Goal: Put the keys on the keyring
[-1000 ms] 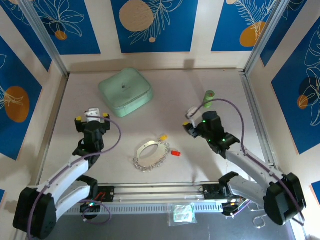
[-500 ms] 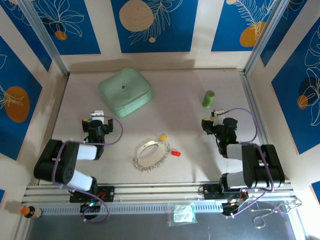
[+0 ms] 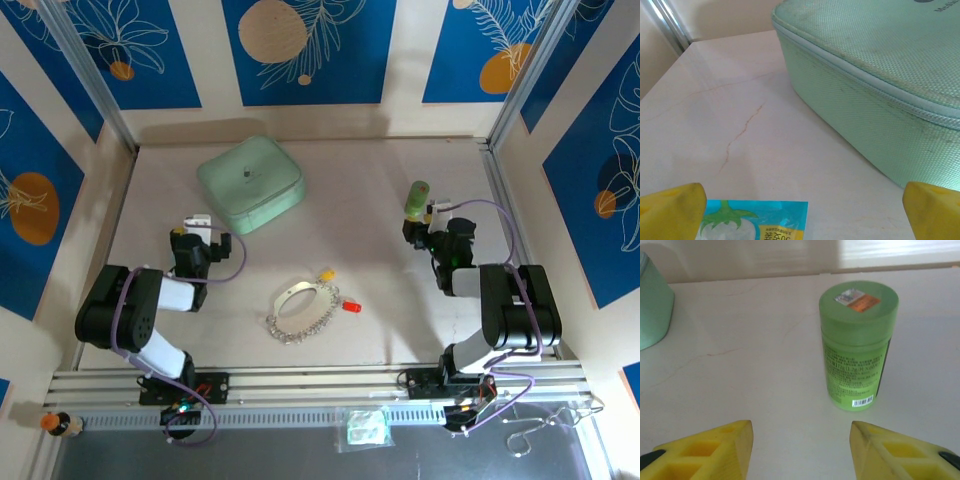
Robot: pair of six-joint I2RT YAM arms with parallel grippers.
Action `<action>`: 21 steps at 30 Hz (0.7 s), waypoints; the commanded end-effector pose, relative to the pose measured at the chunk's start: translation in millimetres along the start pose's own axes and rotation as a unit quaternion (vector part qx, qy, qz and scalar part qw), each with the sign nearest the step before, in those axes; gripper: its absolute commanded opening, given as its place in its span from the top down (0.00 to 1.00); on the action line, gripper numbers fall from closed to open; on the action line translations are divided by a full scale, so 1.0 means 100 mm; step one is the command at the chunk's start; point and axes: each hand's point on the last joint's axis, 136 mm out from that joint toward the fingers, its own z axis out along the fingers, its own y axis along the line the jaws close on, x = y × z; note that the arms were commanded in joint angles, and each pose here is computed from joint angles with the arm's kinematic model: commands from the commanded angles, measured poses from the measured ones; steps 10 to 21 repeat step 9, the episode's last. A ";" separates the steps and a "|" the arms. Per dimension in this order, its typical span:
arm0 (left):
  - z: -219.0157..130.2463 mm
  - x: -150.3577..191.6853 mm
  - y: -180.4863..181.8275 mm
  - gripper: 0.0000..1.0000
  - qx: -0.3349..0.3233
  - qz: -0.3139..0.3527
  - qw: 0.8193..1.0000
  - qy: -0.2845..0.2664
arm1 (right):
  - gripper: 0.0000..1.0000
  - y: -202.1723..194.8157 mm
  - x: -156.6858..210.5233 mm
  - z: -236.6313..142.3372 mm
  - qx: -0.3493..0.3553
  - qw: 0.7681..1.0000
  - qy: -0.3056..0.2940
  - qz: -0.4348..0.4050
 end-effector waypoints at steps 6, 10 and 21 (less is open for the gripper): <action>0.06 -0.11 -0.07 0.00 0.038 -0.008 0.999 -0.006 | 0.30 -0.04 0.05 0.00 0.011 1.000 0.010 0.009; 0.03 -0.12 -0.07 0.00 0.038 -0.006 0.999 -0.015 | 0.01 -0.05 0.05 0.01 0.020 1.000 0.009 0.005; 0.03 -0.12 -0.07 0.00 0.038 -0.006 0.999 -0.015 | 0.01 -0.05 0.05 0.01 0.020 1.000 0.009 0.005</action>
